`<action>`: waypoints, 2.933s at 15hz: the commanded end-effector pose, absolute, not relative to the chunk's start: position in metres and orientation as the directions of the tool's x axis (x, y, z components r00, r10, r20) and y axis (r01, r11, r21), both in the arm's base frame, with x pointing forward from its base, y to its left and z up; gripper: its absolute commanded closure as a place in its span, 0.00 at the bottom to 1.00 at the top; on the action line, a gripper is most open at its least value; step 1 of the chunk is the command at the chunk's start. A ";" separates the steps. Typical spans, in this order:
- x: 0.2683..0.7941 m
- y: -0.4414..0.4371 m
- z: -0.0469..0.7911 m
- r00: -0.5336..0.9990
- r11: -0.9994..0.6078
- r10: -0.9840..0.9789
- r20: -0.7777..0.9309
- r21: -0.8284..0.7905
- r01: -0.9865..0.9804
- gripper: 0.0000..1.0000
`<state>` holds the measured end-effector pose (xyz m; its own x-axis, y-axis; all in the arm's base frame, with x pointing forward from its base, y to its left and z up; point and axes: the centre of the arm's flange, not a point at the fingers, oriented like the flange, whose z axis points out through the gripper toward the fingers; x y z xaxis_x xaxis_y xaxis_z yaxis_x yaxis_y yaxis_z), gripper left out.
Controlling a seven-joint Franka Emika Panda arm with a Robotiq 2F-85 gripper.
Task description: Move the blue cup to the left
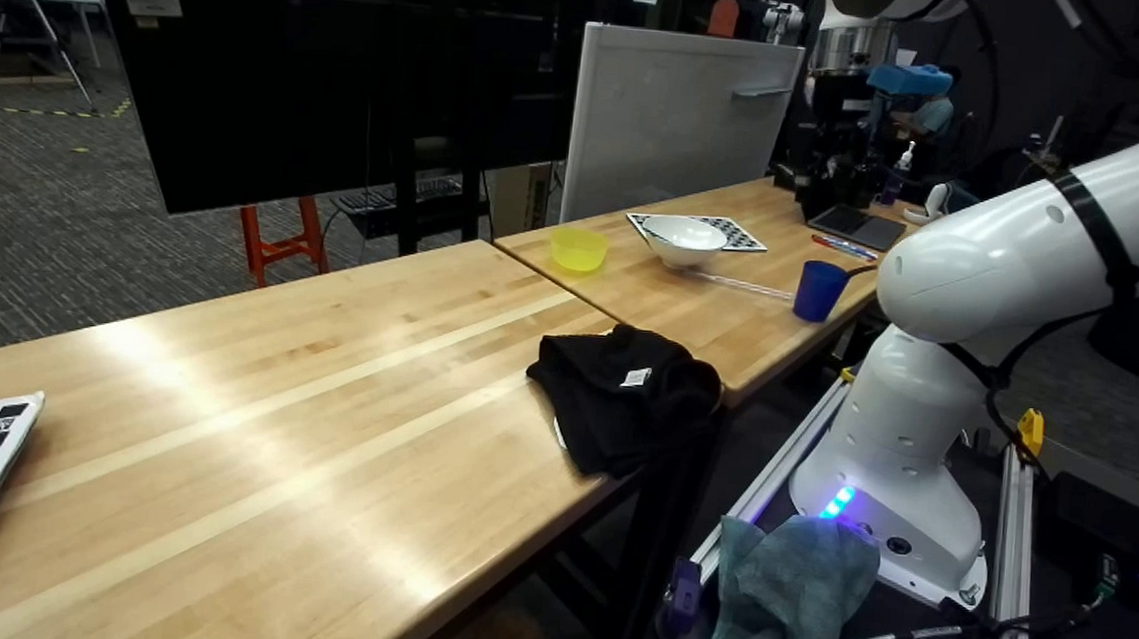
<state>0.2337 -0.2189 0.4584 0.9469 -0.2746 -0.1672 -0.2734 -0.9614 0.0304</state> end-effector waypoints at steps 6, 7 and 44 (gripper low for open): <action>0.233 -0.298 0.413 0.921 -0.929 -0.368 -0.130 0.081 -0.360 0.00; 0.238 -0.303 0.407 0.920 -0.928 -0.372 -0.127 0.079 -0.365 0.00; 0.248 -0.344 0.295 0.912 -0.951 -0.309 -0.270 0.069 -0.302 0.00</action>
<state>0.2439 -0.3310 0.3045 0.9009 -0.3330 -0.2784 -0.3218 -0.9428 0.0864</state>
